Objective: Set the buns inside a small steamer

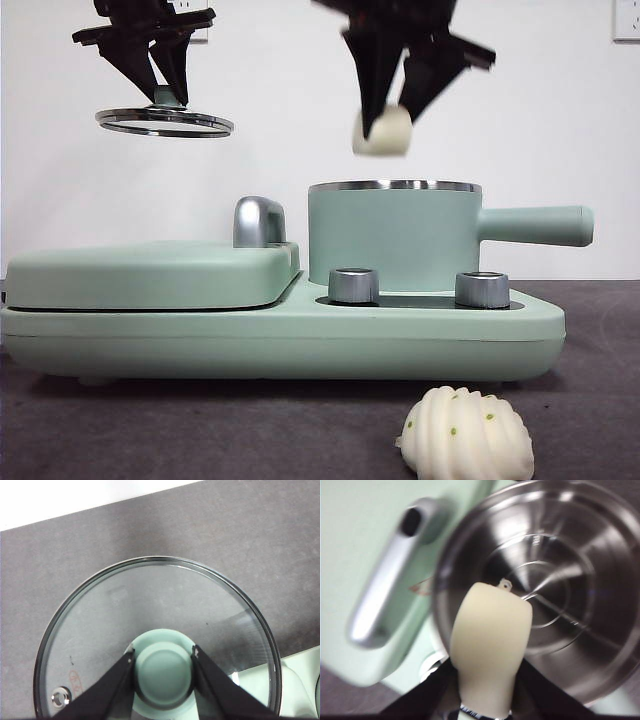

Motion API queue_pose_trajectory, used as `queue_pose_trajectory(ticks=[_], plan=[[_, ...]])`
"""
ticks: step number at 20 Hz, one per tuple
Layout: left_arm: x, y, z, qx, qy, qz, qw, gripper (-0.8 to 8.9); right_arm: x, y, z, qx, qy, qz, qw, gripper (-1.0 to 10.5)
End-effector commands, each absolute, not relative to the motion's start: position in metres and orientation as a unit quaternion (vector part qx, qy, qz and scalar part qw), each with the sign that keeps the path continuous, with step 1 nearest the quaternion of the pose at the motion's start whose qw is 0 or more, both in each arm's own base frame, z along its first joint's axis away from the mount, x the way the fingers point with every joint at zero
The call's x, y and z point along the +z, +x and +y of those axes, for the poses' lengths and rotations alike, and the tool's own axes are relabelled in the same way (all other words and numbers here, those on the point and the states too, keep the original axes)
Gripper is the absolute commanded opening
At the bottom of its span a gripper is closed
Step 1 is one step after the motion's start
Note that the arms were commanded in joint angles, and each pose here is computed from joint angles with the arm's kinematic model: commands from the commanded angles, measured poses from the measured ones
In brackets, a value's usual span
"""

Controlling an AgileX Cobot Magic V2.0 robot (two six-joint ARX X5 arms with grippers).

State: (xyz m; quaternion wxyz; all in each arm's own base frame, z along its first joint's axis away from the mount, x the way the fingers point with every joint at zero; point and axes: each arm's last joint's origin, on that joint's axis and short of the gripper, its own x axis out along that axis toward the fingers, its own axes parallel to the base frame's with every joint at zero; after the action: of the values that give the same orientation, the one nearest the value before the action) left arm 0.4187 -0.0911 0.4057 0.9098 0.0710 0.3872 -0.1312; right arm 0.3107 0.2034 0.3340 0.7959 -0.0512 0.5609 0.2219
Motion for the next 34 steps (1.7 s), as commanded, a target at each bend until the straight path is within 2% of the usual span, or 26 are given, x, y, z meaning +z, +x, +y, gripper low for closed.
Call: queue_pose_trajectory(ticks=[1,6,11,12,15,19,22,28,31,34], plan=[[0.414,0.419,-0.092,-0.132,0.066,0.364,0.92,0.25,0.319,0.33,0.209,0.229,-0.064,0.559,0.794,1.1],[0.414,0.419,-0.092,-0.132,0.066,0.367,0.919,0.25,0.283,0.355,0.22,0.229,-0.061,0.572,0.786,1.1],[0.414,0.419,-0.092,-0.131,0.066,0.367,0.919,0.25,0.272,0.361,0.225,0.232,-0.06,0.574,0.783,1.2],[0.414,0.419,-0.092,-0.131,0.066,0.367,0.919,0.25,0.271,0.361,0.225,0.232,-0.06,0.575,0.782,1.3],[0.414,0.419,-0.092,-0.131,0.066,0.366,0.919,0.25,0.267,0.361,0.225,0.23,-0.064,0.584,0.776,2.7],[0.414,0.419,-0.092,-0.131,0.066,0.366,0.919,0.25,0.268,0.362,0.225,0.23,-0.061,0.582,0.778,2.9],[0.414,0.42,-0.091,-0.129,0.063,0.366,0.919,0.25,0.276,0.362,0.224,0.229,-0.06,0.578,0.781,3.6],[0.415,0.42,-0.09,-0.129,0.063,0.363,0.921,0.25,0.31,0.361,0.222,0.222,-0.064,0.557,0.797,3.7],[0.415,0.42,-0.09,-0.129,0.063,0.362,0.921,0.25,0.327,0.352,0.213,0.189,-0.09,0.577,0.79,3.7],[0.415,0.42,-0.09,-0.129,0.063,0.362,0.921,0.25,0.348,0.339,0.204,0.187,-0.093,0.584,0.784,3.7]])
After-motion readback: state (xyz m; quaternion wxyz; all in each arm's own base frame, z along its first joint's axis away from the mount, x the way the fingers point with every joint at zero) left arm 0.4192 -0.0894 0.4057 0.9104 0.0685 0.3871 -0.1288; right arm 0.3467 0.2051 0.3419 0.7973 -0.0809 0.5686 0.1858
